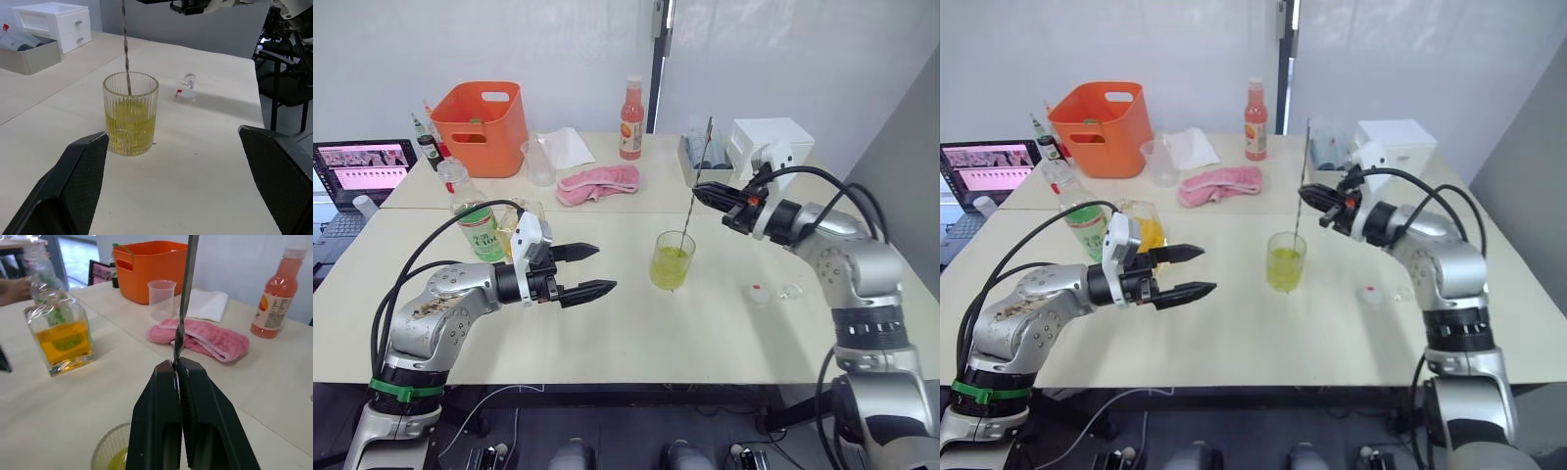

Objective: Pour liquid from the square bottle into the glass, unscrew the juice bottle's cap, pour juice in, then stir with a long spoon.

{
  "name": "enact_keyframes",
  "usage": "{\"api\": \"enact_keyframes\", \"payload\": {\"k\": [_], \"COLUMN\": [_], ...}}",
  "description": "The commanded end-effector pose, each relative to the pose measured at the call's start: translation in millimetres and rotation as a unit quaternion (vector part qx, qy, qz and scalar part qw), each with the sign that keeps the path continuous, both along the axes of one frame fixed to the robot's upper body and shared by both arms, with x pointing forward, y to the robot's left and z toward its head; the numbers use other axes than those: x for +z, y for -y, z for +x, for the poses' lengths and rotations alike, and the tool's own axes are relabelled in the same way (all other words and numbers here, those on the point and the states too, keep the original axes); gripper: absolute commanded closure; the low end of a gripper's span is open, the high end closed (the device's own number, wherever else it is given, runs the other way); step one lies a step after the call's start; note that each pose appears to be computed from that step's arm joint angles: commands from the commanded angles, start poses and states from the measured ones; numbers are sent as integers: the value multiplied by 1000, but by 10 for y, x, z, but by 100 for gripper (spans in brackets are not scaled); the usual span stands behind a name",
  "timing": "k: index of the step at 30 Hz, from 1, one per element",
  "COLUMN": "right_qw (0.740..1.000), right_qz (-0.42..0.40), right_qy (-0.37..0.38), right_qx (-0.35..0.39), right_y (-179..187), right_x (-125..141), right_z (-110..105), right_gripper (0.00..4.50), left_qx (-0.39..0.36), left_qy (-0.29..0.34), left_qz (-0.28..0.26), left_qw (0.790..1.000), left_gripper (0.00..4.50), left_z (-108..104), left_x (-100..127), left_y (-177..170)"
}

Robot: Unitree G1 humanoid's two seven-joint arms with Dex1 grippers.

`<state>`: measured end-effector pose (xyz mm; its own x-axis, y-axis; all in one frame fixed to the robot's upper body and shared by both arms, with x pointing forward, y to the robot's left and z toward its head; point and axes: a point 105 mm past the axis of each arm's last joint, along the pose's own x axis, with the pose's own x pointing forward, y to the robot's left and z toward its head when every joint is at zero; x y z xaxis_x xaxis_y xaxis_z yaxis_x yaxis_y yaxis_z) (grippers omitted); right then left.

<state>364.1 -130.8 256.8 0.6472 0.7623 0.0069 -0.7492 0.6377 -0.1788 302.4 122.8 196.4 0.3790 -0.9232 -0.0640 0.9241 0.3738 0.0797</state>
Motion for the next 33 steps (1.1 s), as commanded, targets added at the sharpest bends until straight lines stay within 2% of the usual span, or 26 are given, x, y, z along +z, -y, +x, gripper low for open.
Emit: {"api": "enact_keyframes", "payload": {"k": [1,7,17,23,26,33], "right_qw": [999,998,993,995,997,999], "right_qz": [-1,32,116,89,57,6], "right_qy": [12,12,36,47,46,21], "right_qx": [32,44,14,-26,-27,26], "right_y": [-121,-266,-178,-37,19,-88], "right_x": [113,192,310,271,230,166], "right_z": [-155,-172,103,212,176,-101], "right_gripper": [450,450,450,450,450,450], "left_qx": [-3,-3,-1,-3,-4,-7], "left_qy": [24,25,28,29,29,29], "left_qz": [2,3,6,6,6,7], "left_qw": [1000,1000,1000,1000,1000,1000], "left_gripper": [2,2,2,2,2,2], "left_z": [-14,-6,-2,-5,-6,-9], "left_x": [103,105,113,113,116,123], "left_y": [-2,9,8,21,26,33]}}
